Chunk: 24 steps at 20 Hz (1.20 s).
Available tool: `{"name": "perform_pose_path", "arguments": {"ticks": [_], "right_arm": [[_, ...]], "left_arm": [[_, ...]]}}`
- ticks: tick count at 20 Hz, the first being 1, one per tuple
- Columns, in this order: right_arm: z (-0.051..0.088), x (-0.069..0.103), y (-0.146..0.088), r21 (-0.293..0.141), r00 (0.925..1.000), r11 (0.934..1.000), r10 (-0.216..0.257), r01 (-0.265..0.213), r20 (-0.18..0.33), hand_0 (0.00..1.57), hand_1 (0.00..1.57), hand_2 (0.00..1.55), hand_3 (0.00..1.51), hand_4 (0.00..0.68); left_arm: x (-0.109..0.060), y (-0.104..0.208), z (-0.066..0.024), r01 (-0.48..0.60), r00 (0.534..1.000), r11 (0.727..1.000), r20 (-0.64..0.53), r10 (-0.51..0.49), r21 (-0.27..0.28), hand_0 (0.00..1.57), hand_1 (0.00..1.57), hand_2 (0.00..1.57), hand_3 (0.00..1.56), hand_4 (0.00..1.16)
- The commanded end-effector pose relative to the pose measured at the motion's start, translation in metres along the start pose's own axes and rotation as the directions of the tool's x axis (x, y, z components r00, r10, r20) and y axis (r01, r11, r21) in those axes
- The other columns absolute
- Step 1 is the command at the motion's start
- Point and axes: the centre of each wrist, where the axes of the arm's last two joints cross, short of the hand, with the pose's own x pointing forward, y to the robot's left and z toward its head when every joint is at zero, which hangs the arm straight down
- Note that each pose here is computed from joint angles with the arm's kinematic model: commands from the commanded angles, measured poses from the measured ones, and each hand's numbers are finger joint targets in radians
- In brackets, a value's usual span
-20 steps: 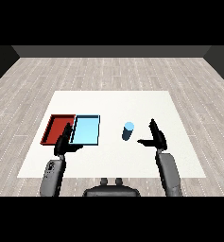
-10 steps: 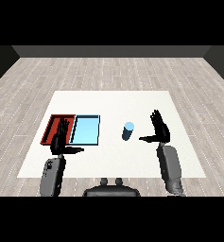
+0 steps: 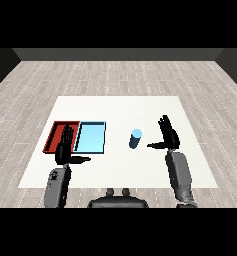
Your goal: Pick the blue can and put it in the blue box
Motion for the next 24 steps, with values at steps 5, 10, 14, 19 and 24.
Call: {"name": "perform_pose_path", "arguments": {"ticks": [5, 10, 14, 19, 24], "right_arm": [[-0.014, -0.004, 0.014, 0.002, 0.9987, 0.9988, -0.050, 0.050, 0.009, 0.00, 0.00, 0.00, 0.00, 0.000], [-0.013, -0.024, 0.032, 0.003, 0.9950, 0.9958, -0.091, 0.092, -0.041, 0.00, 0.00, 0.00, 0.00, 0.000], [-0.002, -0.043, 0.038, -0.032, 0.9872, 0.9893, -0.144, 0.142, -0.068, 0.00, 0.00, 0.00, 0.00, 0.000], [-0.016, -0.043, 0.055, -0.028, 0.9837, 0.9858, -0.167, 0.166, -0.067, 0.00, 0.00, 0.00, 0.00, 0.000], [0.011, -0.069, 0.042, -0.058, 0.9765, 0.9801, -0.194, 0.190, -0.093, 0.00, 0.00, 0.00, 0.00, 0.000]], "left_arm": [[0.008, 0.025, -0.0086, -0.015, 1.000, 1.000, 0.005, 0.015, -0.011, 0.00, 0.00, 0.00, 0.00, 0.00], [0.008, -0.010, 0.0031, -0.021, 1.000, 1.000, 0.005, 0.021, 0.009, 0.00, 0.00, 0.00, 0.00, 0.00], [0.009, 0.011, 0.0070, -0.018, 1.000, 1.000, 0.011, 0.018, 0.007, 0.00, 0.00, 0.00, 0.00, 0.00], [0.011, -0.008, 0.0143, -0.014, 1.000, 1.000, 0.008, 0.014, 0.008, 0.00, 0.00, 0.00, 0.00, 0.00], [-0.004, 0.014, 0.0075, -0.032, 0.999, 0.999, 0.021, 0.031, 0.015, 0.00, 0.00, 0.00, 0.00, 0.00]]}}
